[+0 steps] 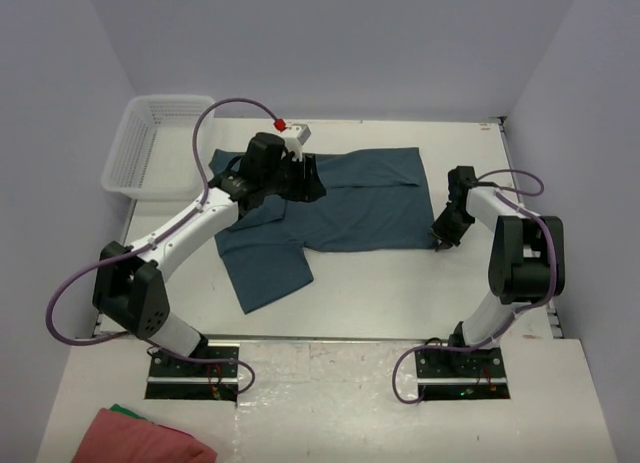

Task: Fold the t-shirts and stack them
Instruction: Grap the side of the flattened tshirt closest away from the robot with both arms, then fold the other side of the tshirt into a rectangle

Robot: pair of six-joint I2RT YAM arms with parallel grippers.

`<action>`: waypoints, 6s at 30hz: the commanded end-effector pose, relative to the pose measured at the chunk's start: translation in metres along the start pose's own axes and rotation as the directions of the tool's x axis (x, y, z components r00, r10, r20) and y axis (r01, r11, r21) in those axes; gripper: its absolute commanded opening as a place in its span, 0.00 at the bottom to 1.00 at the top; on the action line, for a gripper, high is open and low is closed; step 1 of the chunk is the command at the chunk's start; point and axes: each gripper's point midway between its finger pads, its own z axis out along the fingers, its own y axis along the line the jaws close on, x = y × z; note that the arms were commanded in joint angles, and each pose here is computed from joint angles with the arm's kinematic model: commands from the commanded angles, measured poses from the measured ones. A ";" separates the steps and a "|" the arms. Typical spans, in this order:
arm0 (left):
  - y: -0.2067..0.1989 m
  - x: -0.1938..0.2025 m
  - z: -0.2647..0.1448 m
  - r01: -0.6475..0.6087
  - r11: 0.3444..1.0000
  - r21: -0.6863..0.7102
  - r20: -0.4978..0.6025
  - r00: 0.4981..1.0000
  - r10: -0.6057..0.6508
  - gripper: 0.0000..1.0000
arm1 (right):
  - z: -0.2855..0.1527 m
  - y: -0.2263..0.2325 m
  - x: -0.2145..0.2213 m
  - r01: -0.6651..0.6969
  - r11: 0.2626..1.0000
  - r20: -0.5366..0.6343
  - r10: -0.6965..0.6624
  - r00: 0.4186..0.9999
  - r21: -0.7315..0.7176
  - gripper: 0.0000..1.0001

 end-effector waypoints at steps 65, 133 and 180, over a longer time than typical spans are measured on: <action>0.107 0.243 -0.110 0.106 0.607 -0.788 -0.115 0.942 -0.314 0.50 | -0.055 0.067 -0.007 0.289 0.940 0.224 -0.246 0.943 -0.184 0.00; 0.124 0.100 -0.146 0.268 0.431 -0.862 0.122 0.934 -0.336 0.00 | -0.093 0.068 -0.061 0.246 0.966 0.297 -0.214 0.931 -0.075 0.00; 0.223 -0.113 -0.041 0.202 0.445 -0.872 0.164 0.979 -0.123 0.06 | -0.044 0.130 -0.158 0.311 0.949 0.228 -0.292 0.929 -0.054 0.13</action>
